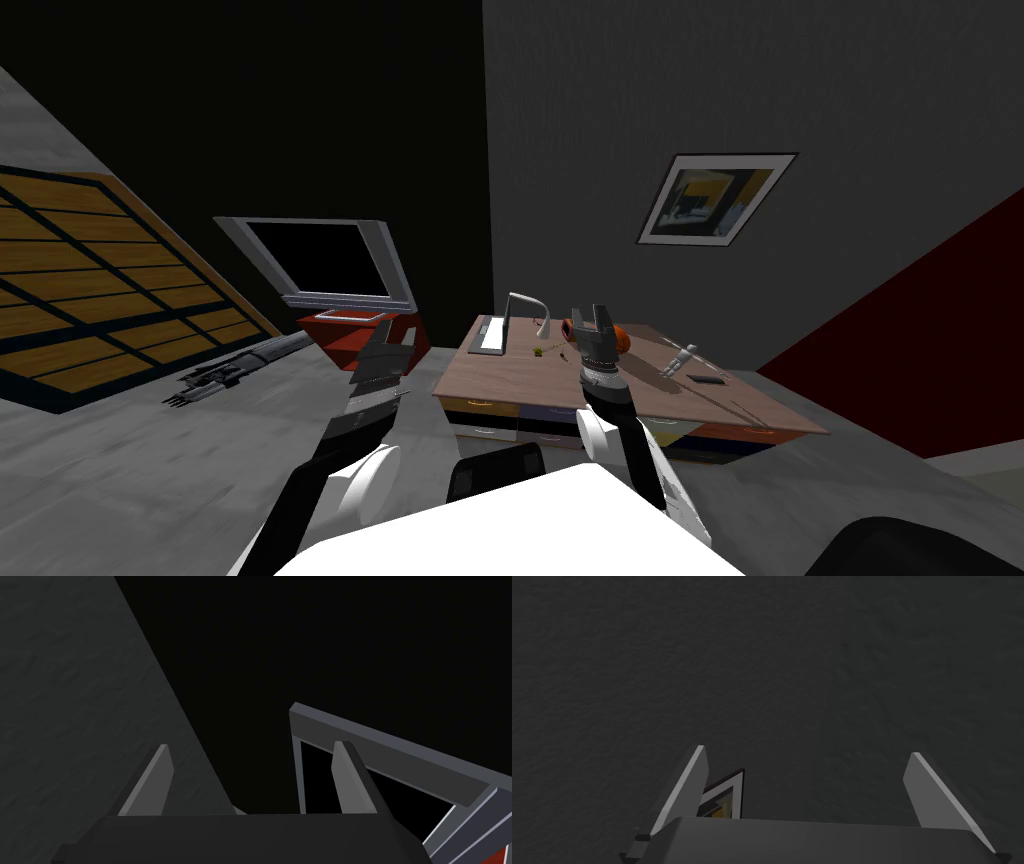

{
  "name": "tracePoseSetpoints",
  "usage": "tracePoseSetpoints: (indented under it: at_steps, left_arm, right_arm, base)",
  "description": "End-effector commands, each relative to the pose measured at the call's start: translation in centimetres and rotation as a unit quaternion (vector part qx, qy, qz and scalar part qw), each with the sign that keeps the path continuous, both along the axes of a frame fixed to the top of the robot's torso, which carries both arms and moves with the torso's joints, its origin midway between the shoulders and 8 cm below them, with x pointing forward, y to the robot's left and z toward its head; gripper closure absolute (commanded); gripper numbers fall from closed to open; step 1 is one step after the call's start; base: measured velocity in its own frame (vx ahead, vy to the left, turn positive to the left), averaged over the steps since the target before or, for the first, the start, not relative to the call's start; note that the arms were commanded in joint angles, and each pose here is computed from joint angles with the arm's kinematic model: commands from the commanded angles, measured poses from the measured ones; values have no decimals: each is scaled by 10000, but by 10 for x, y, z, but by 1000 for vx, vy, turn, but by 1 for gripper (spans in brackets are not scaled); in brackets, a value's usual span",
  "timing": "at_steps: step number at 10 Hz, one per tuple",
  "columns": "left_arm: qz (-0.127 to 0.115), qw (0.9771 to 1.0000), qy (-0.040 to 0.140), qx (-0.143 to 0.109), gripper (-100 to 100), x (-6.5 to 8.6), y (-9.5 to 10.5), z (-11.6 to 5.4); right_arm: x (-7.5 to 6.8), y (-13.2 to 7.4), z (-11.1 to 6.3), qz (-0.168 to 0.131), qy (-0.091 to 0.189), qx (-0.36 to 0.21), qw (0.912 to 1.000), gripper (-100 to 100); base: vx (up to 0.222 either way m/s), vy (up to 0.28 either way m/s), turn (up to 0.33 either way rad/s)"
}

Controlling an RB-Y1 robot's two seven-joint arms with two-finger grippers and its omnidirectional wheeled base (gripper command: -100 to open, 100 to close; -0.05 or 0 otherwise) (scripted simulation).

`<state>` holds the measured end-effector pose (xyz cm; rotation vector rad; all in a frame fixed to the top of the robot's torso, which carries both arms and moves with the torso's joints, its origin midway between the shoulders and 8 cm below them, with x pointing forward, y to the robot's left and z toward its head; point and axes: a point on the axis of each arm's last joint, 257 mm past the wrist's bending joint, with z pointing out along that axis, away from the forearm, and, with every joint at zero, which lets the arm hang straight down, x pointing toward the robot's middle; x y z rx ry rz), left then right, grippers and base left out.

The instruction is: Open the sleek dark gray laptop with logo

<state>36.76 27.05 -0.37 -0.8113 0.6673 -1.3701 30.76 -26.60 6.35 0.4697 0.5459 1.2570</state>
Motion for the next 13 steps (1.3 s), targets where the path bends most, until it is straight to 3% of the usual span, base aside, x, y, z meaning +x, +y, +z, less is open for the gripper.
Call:
tracePoseSetpoints:
  at_steps: [1,9,10,13]
  left_arm:
    - [0,10000,0,0,0,0,0,0]
    - [0,10000,-2,0,0,0,0,0]
    - [-125,9996,97,219,-100,7,-7,-4]
    - [-293,9978,268,524,-100,22,-19,-14]
  right_arm:
    - [0,0,0,0,0,0,10000,0]
    - [0,0,0,0,-2,0,10000,0]
    - [0,0,0,0,-2,0,10000,0]
    - [0,0,0,1,1,1,10000,0]
  base:
    - [0,0,0]
    - [0,0,0]
    - [-64,-29,-39]
    - [-84,-75,-53]
